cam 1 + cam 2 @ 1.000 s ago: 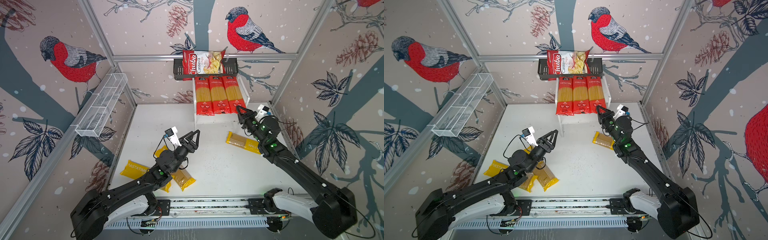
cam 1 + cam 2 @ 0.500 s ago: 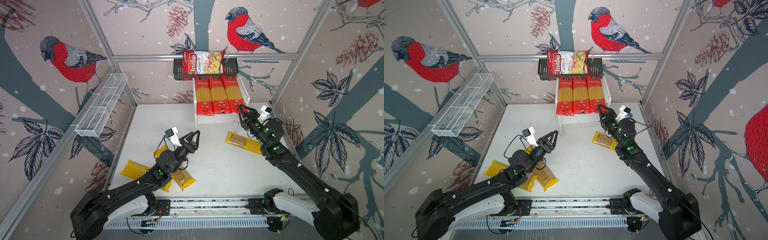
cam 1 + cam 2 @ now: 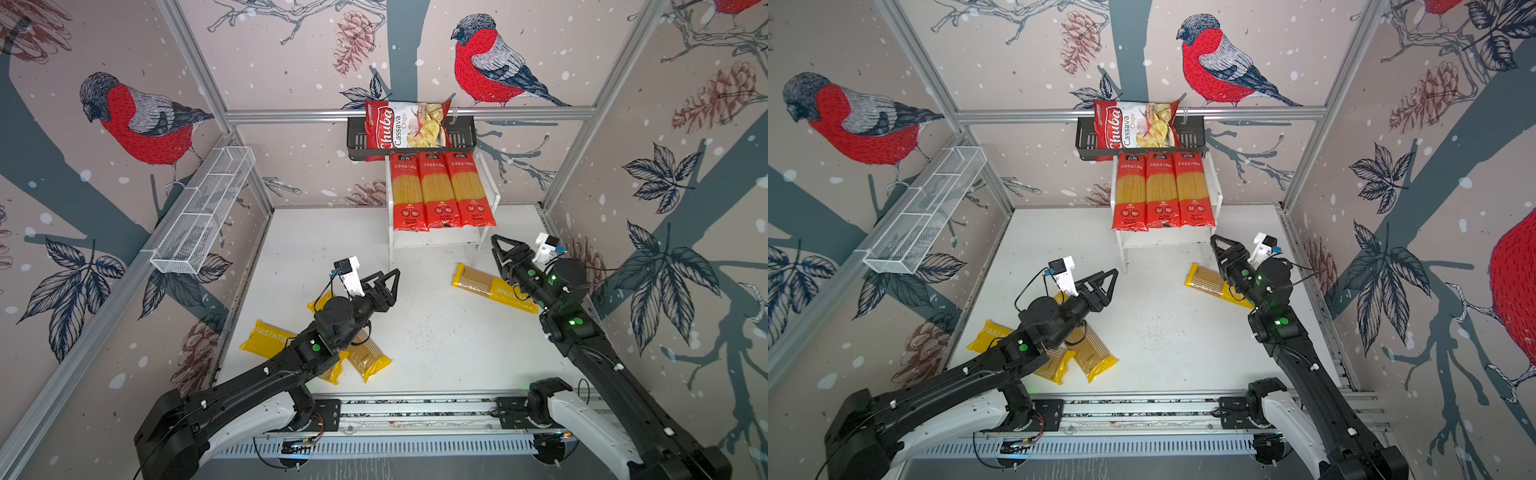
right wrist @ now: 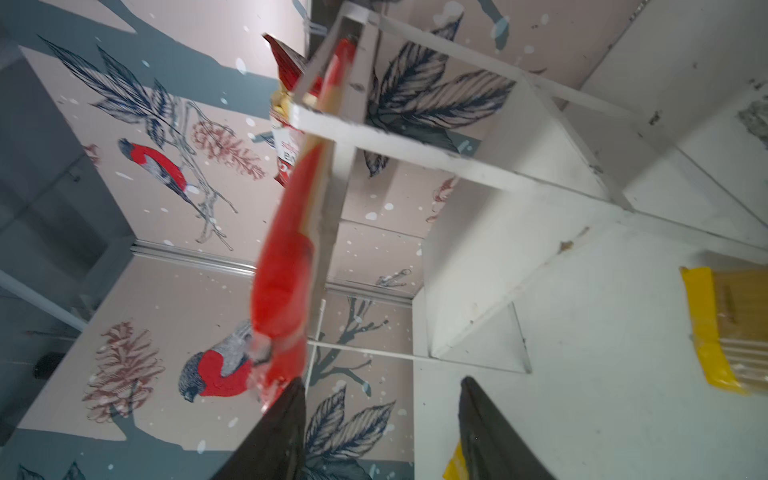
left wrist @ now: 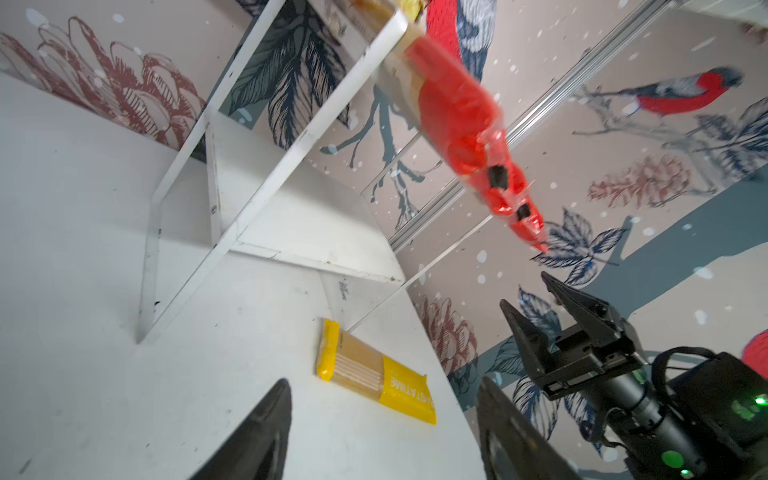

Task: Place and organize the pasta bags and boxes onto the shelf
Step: 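Lower the right gripper onto a yellow spaghetti bag while the left lowers, then push the yellow bag with the right gripper toward the left gripper, then close both grippers on the yellow bag's ends and tip it upright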

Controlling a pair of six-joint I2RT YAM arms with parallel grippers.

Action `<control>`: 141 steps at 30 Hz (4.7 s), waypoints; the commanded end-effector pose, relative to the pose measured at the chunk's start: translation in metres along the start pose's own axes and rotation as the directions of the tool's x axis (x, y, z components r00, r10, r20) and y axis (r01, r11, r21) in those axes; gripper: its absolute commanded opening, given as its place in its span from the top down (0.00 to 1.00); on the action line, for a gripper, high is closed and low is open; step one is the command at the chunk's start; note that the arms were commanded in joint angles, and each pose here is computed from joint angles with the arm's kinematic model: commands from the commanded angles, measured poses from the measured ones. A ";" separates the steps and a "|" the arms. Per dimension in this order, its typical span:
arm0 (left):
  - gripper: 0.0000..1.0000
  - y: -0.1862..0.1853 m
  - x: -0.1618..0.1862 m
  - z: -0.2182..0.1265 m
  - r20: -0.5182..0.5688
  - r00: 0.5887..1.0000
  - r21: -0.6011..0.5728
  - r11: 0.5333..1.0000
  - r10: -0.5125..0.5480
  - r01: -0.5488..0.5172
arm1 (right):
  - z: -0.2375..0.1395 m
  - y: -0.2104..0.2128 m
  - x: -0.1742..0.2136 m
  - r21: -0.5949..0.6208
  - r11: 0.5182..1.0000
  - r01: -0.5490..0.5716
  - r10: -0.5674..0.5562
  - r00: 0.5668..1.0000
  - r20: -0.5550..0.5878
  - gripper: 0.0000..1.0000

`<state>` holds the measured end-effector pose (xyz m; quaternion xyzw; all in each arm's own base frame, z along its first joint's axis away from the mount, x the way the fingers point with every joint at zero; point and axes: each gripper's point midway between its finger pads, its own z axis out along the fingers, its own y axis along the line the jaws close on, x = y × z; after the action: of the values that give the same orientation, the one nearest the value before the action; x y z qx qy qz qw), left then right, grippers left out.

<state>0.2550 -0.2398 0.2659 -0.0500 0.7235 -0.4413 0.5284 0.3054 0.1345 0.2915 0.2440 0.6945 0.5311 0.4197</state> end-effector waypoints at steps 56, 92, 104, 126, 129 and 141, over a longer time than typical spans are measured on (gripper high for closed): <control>0.30 0.020 0.155 0.016 -0.326 0.934 -0.089 0.979 0.146 -0.184 | -0.044 -0.240 0.034 0.670 0.680 0.299 -0.172 0.953 -0.250 0.45; 0.29 0.045 0.161 0.009 -0.312 0.949 -0.114 0.993 -0.043 0.007 | 0.004 -0.270 0.124 0.694 0.673 0.258 0.014 0.932 -0.361 0.35; 0.29 0.065 0.146 0.007 -0.306 0.952 -0.158 0.987 -0.031 -0.019 | 0.038 -0.214 0.183 0.556 0.746 0.367 -0.052 0.864 -0.501 0.35; 0.31 0.103 0.183 0.077 -0.550 0.835 -0.167 0.982 -0.015 -0.092 | 0.035 -0.216 0.149 0.447 0.873 0.195 0.037 0.887 -0.460 0.39; 0.35 0.100 0.199 0.081 -0.585 0.810 -0.141 0.989 -0.043 -0.049 | 0.047 -0.216 0.157 0.442 0.876 0.194 0.042 0.881 -0.471 0.40; 0.42 0.086 0.212 0.060 -0.573 0.805 -0.106 0.988 -0.150 0.109 | 0.069 -0.193 0.196 0.262 0.950 0.167 0.008 0.830 -0.558 0.57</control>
<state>0.2492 -0.3317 0.0383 0.0283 0.8767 -0.4091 0.2515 0.2896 0.2533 0.0330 0.1350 0.8759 0.4213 0.1927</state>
